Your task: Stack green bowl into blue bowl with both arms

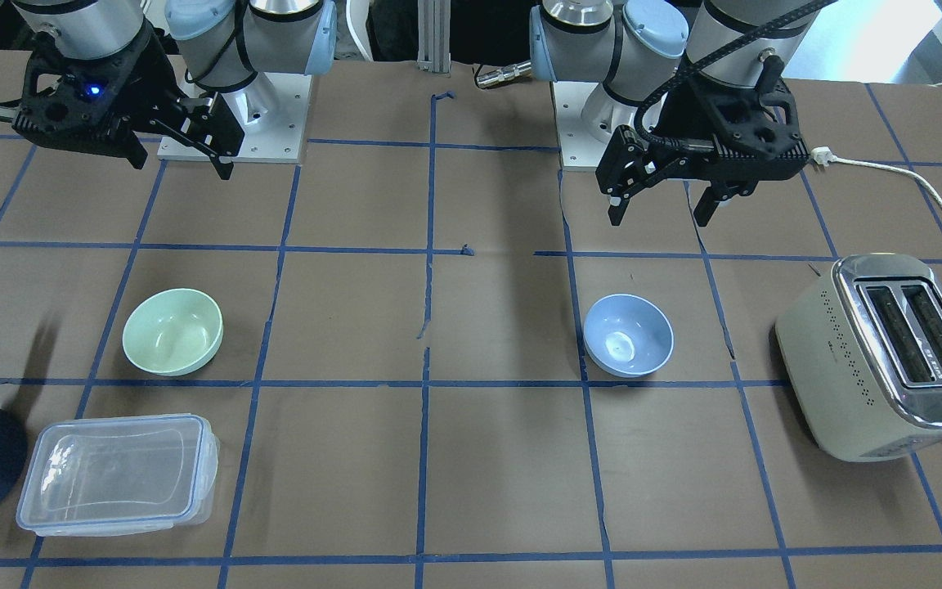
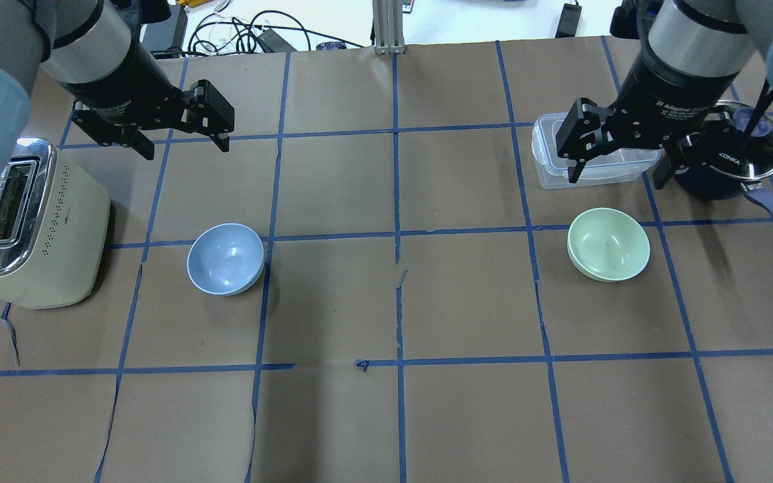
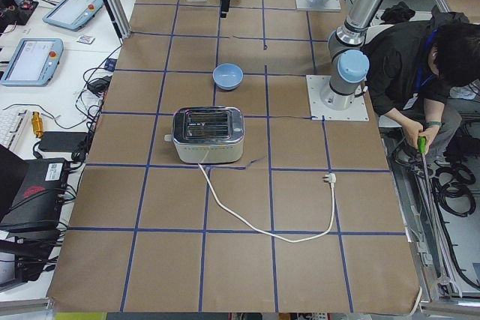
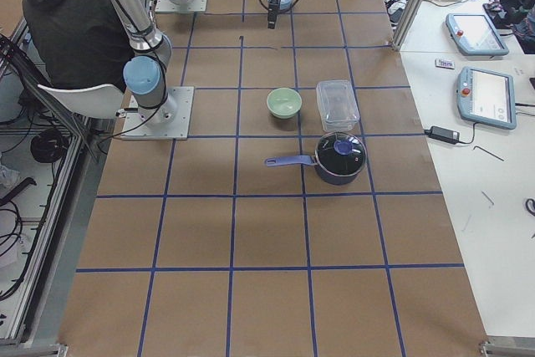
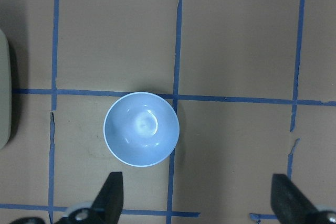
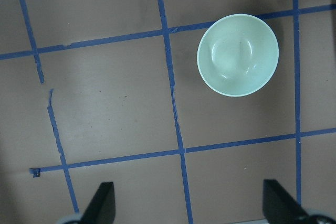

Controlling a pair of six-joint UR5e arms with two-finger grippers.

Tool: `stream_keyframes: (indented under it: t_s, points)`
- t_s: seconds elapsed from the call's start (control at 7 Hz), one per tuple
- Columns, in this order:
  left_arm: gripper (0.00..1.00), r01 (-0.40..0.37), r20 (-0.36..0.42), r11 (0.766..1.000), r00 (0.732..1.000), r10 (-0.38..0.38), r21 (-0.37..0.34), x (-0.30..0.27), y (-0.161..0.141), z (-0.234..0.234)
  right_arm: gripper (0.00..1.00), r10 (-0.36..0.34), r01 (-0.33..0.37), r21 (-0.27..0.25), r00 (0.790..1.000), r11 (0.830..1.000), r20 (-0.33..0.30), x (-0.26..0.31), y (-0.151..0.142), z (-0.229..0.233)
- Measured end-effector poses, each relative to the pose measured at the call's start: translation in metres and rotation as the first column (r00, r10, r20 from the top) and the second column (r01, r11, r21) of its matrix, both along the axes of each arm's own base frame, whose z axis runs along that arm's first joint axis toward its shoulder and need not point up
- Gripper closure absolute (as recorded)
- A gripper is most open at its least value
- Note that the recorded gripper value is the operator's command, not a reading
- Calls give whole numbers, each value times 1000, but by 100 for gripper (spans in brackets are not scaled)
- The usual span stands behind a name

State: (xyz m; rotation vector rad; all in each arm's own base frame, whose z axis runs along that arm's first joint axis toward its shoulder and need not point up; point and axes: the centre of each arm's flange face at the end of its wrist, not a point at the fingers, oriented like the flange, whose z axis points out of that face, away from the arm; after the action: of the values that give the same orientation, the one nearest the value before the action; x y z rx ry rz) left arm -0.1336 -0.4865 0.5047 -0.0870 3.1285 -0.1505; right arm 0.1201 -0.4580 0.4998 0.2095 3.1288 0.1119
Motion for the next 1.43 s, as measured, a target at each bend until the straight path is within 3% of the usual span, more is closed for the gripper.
stream_keyframes:
  t_s: [1.43]
  points:
    - [0,3,2,1000,1000,-3,1,1,0,0,0,-3,3,-70,1000,998,-2,1,5,-5]
